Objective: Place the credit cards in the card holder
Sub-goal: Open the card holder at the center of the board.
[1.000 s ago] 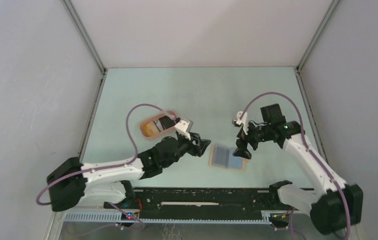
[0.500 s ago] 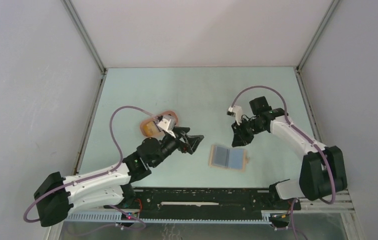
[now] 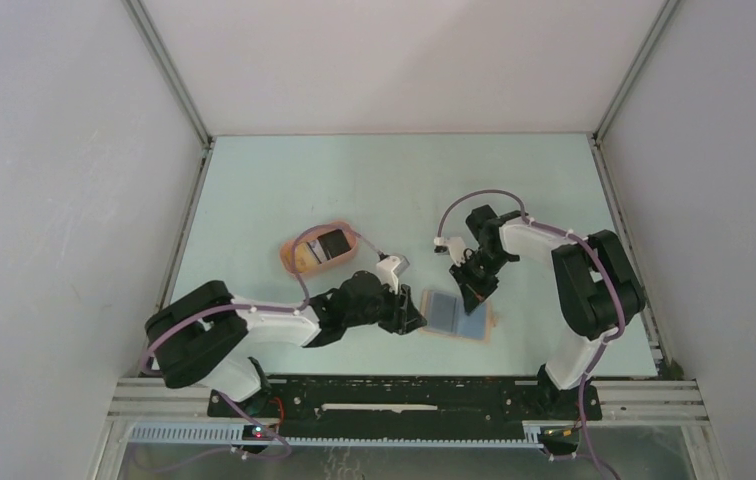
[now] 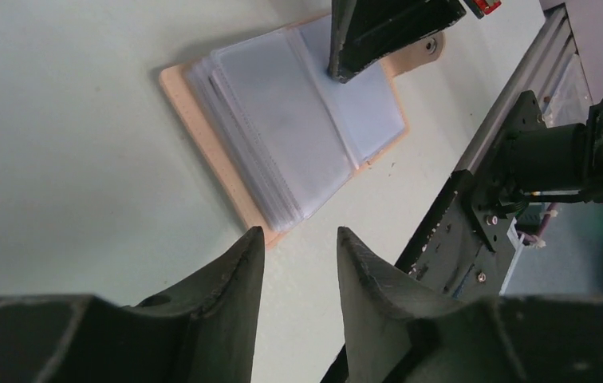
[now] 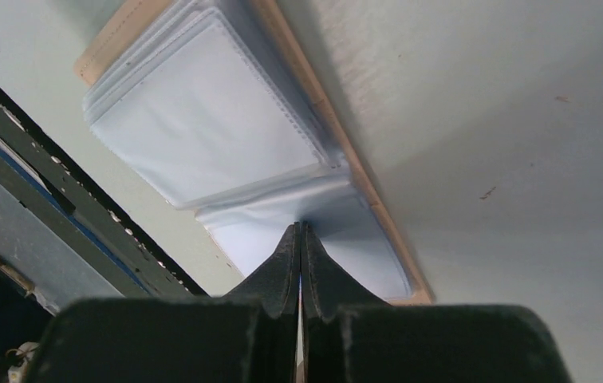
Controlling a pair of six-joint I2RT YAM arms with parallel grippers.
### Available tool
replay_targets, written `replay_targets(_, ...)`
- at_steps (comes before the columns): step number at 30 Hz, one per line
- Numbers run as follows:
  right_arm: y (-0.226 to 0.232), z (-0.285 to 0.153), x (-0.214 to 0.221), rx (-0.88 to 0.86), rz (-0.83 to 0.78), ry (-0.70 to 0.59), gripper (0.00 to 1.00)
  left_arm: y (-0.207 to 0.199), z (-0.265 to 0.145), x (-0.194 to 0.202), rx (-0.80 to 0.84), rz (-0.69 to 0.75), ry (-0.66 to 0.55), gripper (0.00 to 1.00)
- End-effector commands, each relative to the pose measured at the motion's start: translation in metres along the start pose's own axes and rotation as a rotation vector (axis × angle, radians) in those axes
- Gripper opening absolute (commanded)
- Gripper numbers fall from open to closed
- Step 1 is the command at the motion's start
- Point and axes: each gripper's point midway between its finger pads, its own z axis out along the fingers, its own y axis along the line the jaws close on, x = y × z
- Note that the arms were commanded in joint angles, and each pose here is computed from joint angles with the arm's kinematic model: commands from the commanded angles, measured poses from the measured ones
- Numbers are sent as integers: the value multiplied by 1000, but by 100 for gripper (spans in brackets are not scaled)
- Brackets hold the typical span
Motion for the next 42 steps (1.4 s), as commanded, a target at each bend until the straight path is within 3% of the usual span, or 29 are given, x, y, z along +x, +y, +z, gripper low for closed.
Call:
replay_targets(1, -14, -2, -9, 69, 28, 12, 2, -30, 18, -21, 96, -52, -5, 43)
replay_targets(20, -9, 0, -13, 41, 15, 25, 2, -29, 51, -19, 70, -101, 43, 51)
replay_targets(32, -7, 1, -12, 36, 13, 30, 3, -3, 61, 1, -72, -131, 130, 54)
replay_targets(37, 4, -7, -20, -6, 0, -7, 6, -24, 69, -4, 25, -117, 137, 54)
replay_targets(42, 9, -27, -30, -43, 0, -100, 16, -42, 76, -14, 94, -98, 128, 54)
